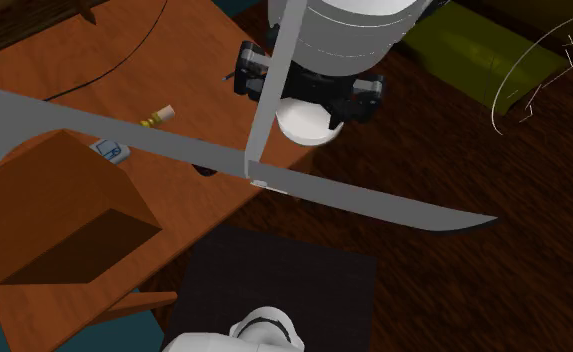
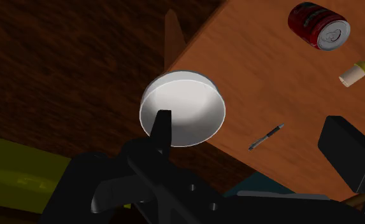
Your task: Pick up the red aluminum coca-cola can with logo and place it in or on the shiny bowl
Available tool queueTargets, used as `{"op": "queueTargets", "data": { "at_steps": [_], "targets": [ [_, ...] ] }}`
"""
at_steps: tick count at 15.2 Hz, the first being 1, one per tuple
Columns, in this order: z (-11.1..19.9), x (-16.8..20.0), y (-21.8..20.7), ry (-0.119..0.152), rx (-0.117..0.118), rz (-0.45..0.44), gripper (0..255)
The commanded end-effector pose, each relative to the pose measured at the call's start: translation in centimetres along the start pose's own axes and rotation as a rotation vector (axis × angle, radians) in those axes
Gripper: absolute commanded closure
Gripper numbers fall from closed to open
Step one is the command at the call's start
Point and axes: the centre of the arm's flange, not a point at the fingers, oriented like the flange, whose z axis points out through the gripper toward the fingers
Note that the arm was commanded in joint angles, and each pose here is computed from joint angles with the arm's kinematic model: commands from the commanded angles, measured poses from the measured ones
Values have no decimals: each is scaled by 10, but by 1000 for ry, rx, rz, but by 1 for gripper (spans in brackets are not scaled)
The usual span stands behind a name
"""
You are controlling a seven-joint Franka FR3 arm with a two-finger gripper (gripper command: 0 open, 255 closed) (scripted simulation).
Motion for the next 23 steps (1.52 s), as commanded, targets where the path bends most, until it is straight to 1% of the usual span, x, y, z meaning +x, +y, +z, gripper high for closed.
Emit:
{"op": "queueTargets", "data": {
  "at_steps": [1, 12, 23],
  "targets": [
    [0, 0, 0, 0, 0, 0, 0],
    [116, 15, -95, -54, -46, -56, 0],
    [237, 19, -184, -108, -93, -112, 0]
  ]
}}
